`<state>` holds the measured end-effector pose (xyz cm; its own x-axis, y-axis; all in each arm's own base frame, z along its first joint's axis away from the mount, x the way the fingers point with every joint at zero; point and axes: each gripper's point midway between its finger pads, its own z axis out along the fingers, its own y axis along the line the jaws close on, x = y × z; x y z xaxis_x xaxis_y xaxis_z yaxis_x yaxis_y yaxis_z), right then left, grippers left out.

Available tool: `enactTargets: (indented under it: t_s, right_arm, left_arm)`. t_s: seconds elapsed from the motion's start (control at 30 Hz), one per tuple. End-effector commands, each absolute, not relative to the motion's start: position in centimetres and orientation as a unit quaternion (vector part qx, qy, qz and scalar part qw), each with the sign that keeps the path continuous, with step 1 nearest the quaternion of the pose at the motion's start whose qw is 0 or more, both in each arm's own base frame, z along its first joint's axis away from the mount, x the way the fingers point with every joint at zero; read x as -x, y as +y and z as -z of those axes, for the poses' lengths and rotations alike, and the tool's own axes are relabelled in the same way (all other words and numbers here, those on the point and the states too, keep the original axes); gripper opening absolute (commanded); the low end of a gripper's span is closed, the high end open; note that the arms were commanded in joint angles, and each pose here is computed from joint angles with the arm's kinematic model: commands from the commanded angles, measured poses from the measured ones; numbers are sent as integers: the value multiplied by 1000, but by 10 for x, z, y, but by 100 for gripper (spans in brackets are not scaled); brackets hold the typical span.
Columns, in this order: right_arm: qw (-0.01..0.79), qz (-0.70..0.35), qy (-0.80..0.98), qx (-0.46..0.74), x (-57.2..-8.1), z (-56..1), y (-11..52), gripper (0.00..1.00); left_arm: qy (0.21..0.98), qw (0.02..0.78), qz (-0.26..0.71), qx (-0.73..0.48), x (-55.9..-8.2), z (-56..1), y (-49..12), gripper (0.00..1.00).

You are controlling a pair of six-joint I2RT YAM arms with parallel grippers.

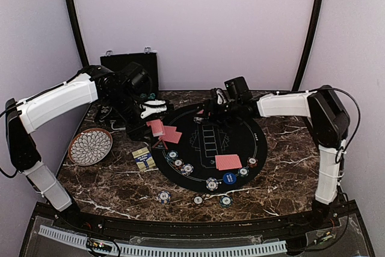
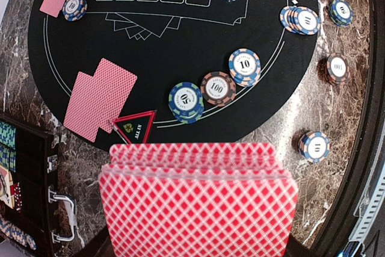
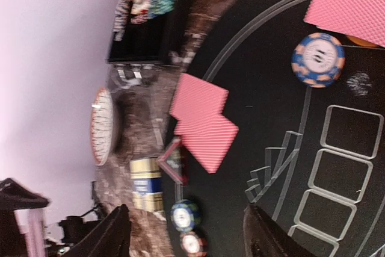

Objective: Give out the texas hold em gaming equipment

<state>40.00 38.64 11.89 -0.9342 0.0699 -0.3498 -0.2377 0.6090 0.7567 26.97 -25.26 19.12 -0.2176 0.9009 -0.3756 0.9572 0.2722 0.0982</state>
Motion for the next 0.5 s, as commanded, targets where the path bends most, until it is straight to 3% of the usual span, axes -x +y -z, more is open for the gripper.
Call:
enactTargets:
  t_s: [0.0,0.17,0.47]
  right_arm:
    - [191,-559,803,85,-361,-192,421,69]
    - [139,-610,773,108,-316,-200,451,74]
    - [102,-652,741,124,-281,-211,479,77]
  left_arm:
    - [769,199,86,-601,-265,-204,-252,0]
    - [770,201,91,-599,-266,-204,-254,0]
    - [769,205,95,-597,-266,-207,-257,0]
